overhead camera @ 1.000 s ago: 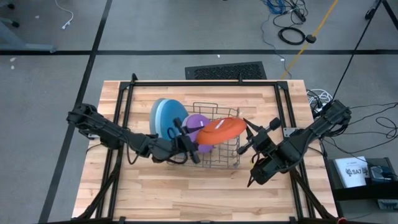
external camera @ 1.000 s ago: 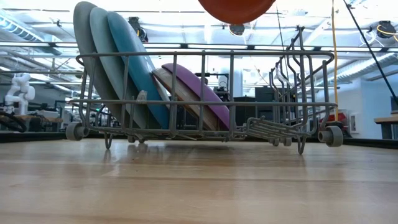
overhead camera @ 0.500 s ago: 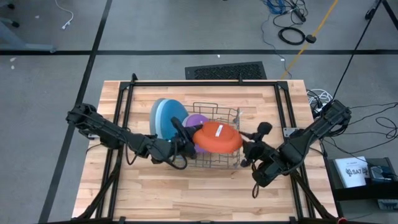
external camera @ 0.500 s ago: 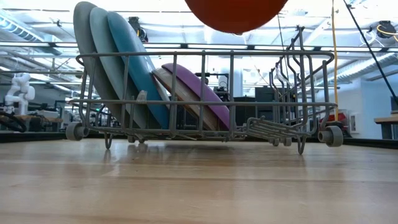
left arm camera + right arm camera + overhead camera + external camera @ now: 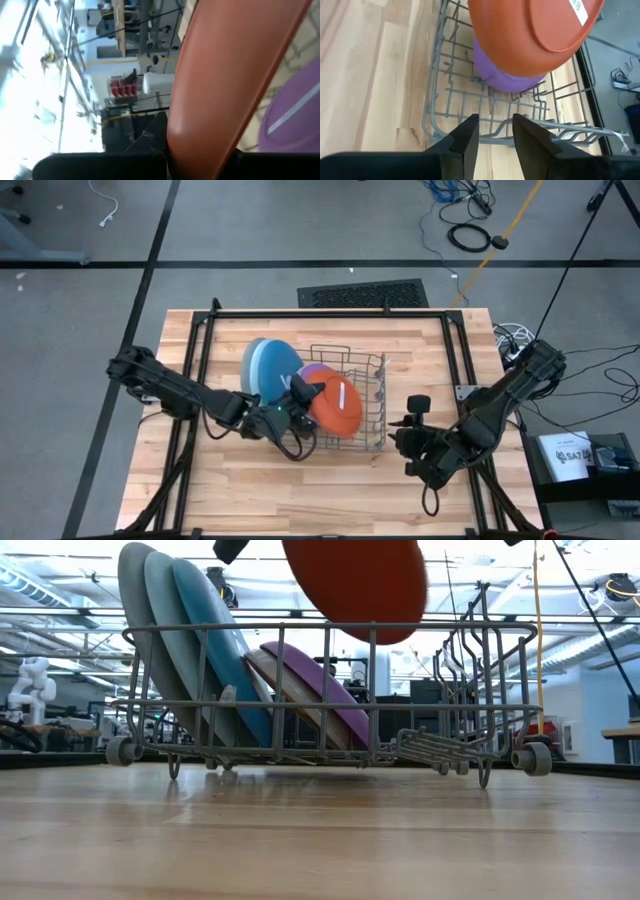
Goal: Sort dishes
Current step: Put the orange plate into the dish rack
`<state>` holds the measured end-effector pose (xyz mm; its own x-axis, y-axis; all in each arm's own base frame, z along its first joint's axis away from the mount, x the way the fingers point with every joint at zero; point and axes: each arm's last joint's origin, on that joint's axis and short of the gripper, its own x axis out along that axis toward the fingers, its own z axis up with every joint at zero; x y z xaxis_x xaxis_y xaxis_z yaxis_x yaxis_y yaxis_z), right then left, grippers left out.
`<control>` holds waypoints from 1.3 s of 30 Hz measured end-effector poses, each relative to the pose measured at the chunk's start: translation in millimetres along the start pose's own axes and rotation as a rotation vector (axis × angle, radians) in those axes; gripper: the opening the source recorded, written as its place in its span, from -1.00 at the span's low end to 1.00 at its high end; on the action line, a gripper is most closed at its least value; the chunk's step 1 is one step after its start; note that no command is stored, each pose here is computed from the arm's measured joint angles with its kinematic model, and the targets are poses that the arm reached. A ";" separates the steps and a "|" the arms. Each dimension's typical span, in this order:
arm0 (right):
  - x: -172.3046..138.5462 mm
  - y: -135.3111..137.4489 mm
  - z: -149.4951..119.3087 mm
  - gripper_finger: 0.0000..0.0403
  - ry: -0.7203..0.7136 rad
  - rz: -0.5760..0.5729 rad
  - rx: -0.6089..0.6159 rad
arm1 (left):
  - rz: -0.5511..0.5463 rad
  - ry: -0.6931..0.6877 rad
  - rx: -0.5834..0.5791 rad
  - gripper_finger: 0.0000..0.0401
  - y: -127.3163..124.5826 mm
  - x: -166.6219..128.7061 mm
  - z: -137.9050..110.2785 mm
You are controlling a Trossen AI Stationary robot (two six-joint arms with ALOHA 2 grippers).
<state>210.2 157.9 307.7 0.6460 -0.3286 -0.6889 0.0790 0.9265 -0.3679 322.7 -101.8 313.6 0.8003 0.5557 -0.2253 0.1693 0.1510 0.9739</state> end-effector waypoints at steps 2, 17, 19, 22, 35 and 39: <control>-1.1 -1.4 0.5 -0.46 -0.007 0.000 0.008 | -0.005 0.006 0.094 -0.89 2.6 0.3 -0.9; -2.7 -1.5 7.5 -0.48 -0.093 -0.036 0.065 | -0.129 -0.014 0.473 -0.89 -16.4 50.6 -15.7; -2.7 -1.2 8.3 -0.48 -0.100 -0.034 0.071 | -0.145 0.002 0.502 -0.89 -22.8 59.8 -16.3; -2.7 -1.2 8.2 -0.48 -0.099 -0.034 0.071 | -0.125 0.047 0.508 -0.89 -26.8 69.7 -15.2; -2.7 -1.3 8.1 -0.48 -0.098 -0.035 0.051 | -0.181 0.044 0.532 -0.89 -50.3 83.2 -8.2; -2.7 -1.2 8.0 -0.48 -0.097 -0.035 0.044 | -0.185 0.045 0.534 -0.86 -51.4 83.8 -8.1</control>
<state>214.4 159.1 315.1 0.7129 -0.3432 -0.6116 0.1343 0.9227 -0.3613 376.4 -56.4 244.5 0.7061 0.5955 -0.3830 0.5813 -0.1787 0.7938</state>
